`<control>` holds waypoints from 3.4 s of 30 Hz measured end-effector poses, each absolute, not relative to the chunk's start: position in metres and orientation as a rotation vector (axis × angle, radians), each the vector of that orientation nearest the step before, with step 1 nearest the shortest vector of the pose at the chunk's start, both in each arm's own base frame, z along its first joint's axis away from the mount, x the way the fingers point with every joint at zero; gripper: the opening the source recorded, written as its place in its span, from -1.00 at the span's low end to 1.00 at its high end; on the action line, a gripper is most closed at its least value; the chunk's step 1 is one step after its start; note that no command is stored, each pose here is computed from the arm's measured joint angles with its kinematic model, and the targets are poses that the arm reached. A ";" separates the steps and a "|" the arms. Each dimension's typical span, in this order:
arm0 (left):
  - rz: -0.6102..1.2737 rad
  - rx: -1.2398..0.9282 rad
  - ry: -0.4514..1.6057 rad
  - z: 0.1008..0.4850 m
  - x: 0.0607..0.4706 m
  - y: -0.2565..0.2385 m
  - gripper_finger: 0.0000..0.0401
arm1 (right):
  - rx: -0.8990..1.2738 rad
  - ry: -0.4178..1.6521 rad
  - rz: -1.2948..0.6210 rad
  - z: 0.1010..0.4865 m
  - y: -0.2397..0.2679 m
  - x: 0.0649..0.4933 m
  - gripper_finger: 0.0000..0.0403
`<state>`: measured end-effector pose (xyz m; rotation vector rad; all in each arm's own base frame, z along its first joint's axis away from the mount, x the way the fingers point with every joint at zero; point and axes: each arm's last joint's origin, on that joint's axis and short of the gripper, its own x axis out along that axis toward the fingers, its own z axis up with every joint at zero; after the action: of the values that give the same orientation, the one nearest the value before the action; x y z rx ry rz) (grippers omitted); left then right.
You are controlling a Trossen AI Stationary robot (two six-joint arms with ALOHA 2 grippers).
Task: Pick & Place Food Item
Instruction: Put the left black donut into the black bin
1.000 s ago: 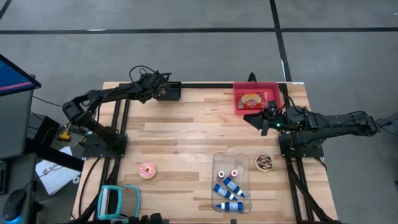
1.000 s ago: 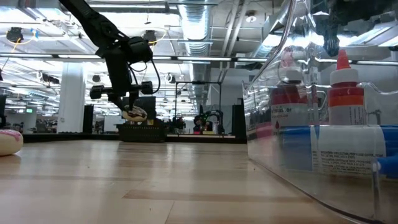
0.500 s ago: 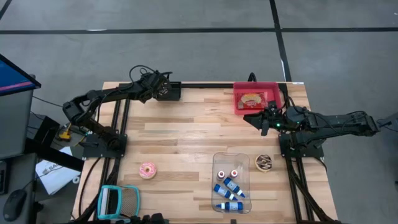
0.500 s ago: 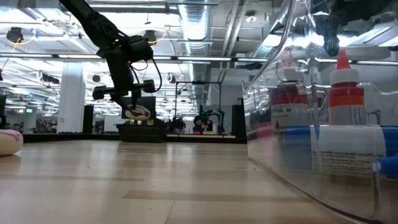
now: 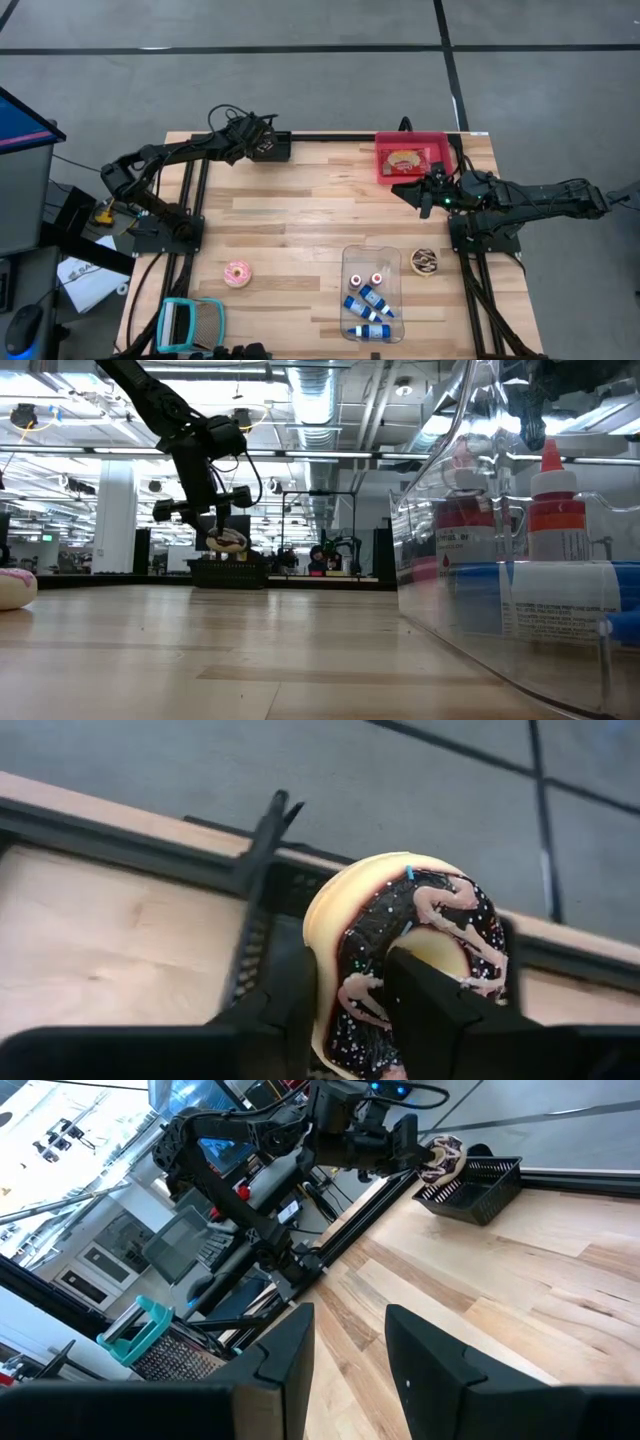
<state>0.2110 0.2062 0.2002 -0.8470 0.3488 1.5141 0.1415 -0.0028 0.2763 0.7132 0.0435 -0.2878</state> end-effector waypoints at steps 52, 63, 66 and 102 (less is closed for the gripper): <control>0.947 -1.182 -0.380 0.284 0.281 0.040 -0.87 | 0.722 0.138 -0.432 0.317 -0.023 0.268 -0.12; 1.087 -1.611 -0.799 0.233 0.304 0.057 -0.87 | 0.730 0.158 -0.442 0.319 -0.023 0.262 -0.11; 1.103 -1.613 -0.864 0.225 0.309 0.073 -0.87 | 0.727 0.175 -0.435 0.318 -0.020 0.261 -0.12; 1.435 -1.635 -0.669 0.150 0.264 0.160 -0.78 | 0.717 0.253 -0.437 0.312 -0.013 0.257 -0.12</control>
<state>0.2640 0.1601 0.1497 -1.6354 -0.6692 1.4348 0.2571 -0.0130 0.3125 0.7168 0.2532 -0.4370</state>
